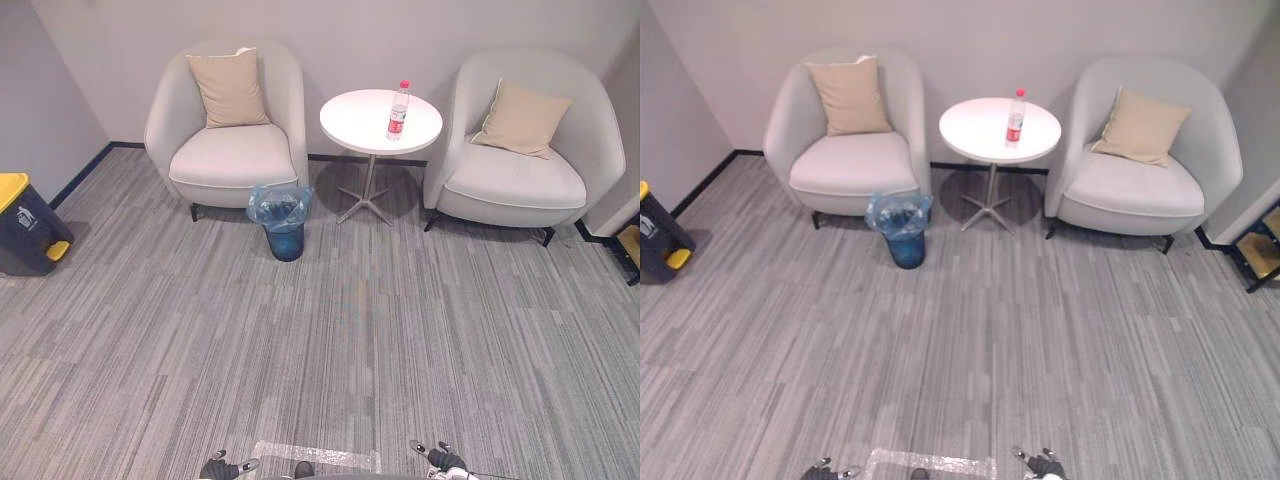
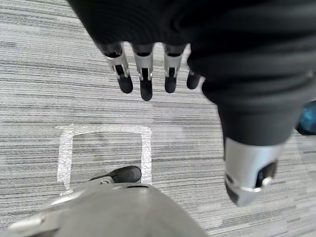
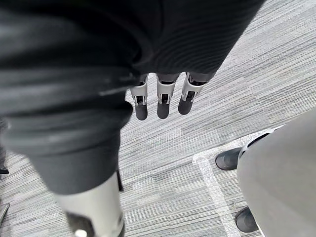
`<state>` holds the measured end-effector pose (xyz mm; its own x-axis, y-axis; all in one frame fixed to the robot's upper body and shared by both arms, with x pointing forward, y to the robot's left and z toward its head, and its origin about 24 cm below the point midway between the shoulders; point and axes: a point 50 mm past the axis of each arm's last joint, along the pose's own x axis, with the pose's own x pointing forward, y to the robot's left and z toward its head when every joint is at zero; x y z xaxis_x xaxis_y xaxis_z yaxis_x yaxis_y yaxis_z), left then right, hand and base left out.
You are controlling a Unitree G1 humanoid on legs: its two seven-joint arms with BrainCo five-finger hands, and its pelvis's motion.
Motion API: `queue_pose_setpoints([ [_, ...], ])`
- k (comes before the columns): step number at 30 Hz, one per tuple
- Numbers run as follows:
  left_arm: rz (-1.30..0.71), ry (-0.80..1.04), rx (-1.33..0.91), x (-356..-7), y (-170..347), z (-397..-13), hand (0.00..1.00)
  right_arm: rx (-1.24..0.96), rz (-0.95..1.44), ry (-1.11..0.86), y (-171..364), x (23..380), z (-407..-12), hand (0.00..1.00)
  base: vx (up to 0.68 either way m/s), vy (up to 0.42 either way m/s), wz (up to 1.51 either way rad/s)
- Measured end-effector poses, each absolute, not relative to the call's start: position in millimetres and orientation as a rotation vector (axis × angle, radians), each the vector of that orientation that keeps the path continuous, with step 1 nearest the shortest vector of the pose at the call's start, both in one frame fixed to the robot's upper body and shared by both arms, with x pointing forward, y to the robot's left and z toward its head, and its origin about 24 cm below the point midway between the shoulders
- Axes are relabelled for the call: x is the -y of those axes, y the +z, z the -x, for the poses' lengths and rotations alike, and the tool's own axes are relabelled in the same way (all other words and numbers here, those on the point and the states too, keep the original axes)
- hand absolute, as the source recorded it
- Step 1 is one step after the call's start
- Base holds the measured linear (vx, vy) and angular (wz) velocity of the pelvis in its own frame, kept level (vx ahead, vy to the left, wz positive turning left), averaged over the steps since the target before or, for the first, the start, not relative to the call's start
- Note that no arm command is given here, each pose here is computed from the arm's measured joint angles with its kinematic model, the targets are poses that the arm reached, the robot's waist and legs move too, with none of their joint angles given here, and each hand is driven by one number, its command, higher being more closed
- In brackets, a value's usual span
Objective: Gather rubbish on tea table into small bin, then transfer packed bag to large trash can.
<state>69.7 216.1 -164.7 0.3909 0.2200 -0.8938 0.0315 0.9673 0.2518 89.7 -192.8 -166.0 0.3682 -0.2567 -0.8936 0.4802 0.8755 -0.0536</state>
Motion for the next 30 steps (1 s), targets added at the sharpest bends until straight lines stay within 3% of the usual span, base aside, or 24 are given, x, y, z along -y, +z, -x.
queue_pose_setpoints([
  [30,-0.257,0.118,-1.165,-218.0,-164.2,-70.7,0.00,-1.098,-0.228,-0.479,-165.5,194.8,-91.8,0.00,-0.01,-0.002,-0.01],
])
